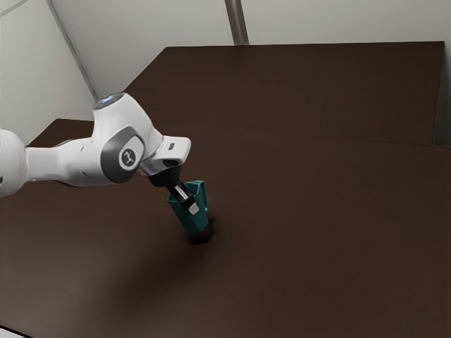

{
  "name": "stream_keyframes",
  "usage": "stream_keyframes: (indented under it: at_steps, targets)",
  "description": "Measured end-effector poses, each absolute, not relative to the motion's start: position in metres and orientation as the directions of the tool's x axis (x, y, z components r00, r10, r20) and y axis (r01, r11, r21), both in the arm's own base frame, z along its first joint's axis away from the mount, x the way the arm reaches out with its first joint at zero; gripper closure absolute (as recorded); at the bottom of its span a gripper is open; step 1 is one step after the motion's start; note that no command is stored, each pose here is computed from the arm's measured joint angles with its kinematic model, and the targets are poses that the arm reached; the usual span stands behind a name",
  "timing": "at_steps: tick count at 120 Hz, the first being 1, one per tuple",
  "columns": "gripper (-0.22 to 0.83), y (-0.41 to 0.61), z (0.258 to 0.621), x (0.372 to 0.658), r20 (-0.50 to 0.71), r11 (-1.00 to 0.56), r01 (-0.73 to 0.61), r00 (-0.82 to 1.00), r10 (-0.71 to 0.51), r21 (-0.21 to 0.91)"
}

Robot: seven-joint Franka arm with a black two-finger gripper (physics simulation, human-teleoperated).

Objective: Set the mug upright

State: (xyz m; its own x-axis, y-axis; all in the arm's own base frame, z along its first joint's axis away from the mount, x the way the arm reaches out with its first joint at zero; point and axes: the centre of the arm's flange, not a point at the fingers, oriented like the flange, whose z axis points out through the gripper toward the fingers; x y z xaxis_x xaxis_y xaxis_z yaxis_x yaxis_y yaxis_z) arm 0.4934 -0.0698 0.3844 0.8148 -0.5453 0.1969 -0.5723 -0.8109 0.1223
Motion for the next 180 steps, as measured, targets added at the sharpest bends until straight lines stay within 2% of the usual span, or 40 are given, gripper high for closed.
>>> stream_keyframes:
  at_steps: [28, 52, 92, 128, 180]
  targets:
    - [0.79, -0.032, 0.385, 0.491, 0.179, -0.898, -0.427, 0.896, -0.405, 0.105]
    - [0.79, -0.029, 0.378, 0.487, 0.161, -0.927, -0.359, 0.927, -0.340, 0.111]
    - [0.79, -0.028, 0.379, 0.495, 0.224, -0.949, -0.304, 0.934, -0.279, 0.084]
    - [0.79, -0.020, 0.365, 0.490, 0.262, -0.964, -0.257, 0.937, -0.231, 0.068]
    - [0.79, -0.020, 0.352, 0.493, 0.249, -0.972, -0.224, 0.948, -0.200, 0.071]
